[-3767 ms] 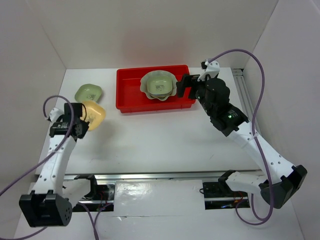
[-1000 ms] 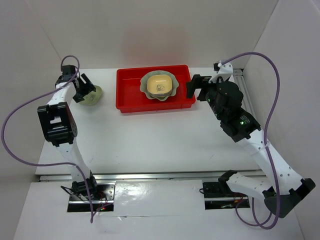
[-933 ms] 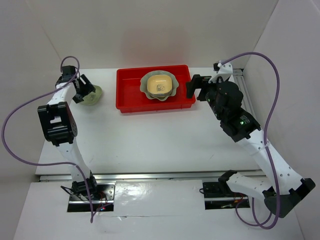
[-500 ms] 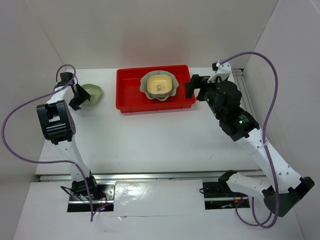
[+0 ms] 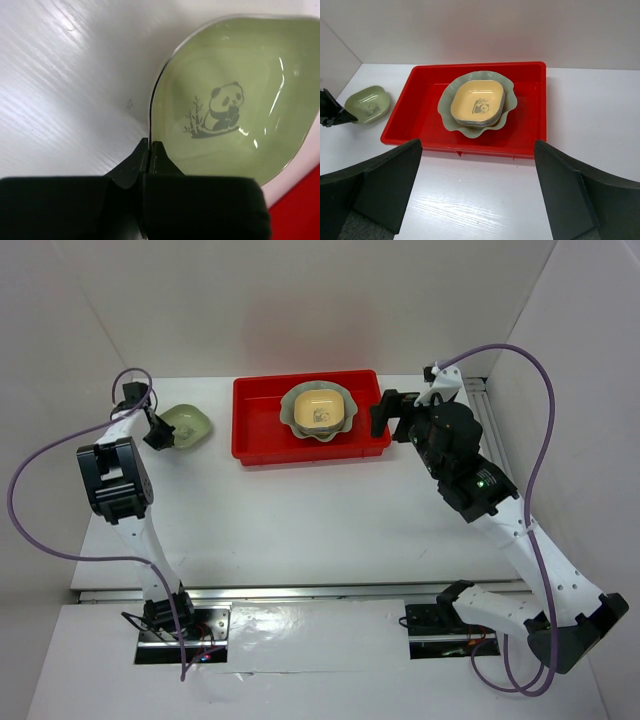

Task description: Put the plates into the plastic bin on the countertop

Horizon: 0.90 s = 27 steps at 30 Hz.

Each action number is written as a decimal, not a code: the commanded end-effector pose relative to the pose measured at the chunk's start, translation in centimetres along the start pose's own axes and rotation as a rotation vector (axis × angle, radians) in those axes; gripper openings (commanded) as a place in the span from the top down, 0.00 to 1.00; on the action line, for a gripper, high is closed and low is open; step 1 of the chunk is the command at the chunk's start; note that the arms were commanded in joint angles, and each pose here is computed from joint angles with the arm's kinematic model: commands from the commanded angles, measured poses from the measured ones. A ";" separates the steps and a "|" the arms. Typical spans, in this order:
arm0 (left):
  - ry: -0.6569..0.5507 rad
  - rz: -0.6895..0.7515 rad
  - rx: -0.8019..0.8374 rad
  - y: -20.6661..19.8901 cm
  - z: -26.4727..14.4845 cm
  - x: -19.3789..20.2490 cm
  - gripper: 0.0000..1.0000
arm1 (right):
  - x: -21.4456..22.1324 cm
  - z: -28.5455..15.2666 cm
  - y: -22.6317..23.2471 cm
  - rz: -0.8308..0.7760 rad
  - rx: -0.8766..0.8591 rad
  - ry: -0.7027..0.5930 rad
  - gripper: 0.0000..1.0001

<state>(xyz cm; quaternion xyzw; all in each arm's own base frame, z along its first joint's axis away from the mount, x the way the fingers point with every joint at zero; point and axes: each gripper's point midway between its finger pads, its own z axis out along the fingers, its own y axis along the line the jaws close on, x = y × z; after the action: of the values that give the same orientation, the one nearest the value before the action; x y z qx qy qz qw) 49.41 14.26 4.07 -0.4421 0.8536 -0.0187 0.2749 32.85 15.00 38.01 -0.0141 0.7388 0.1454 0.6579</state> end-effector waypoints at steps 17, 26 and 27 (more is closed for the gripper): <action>-0.423 0.331 0.522 -20.2 -25.9 -1.6 1.00 | -1.6 0.3 -1.7 0.076 0.103 -0.061 0.00; -0.218 0.511 0.764 -31.5 -25.5 9.6 1.00 | -4.8 -1.9 -2.0 0.129 0.096 -0.150 0.00; -0.206 0.517 0.775 -32.1 -25.0 9.9 1.00 | -4.8 -1.9 -2.0 0.129 0.096 -0.150 0.00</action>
<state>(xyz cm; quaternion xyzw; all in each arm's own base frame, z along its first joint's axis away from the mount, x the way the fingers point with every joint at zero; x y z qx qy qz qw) 55.70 -15.37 31.95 -0.1100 0.8192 -0.2009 0.5258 33.03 12.94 38.72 0.0491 0.7307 0.1351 0.6674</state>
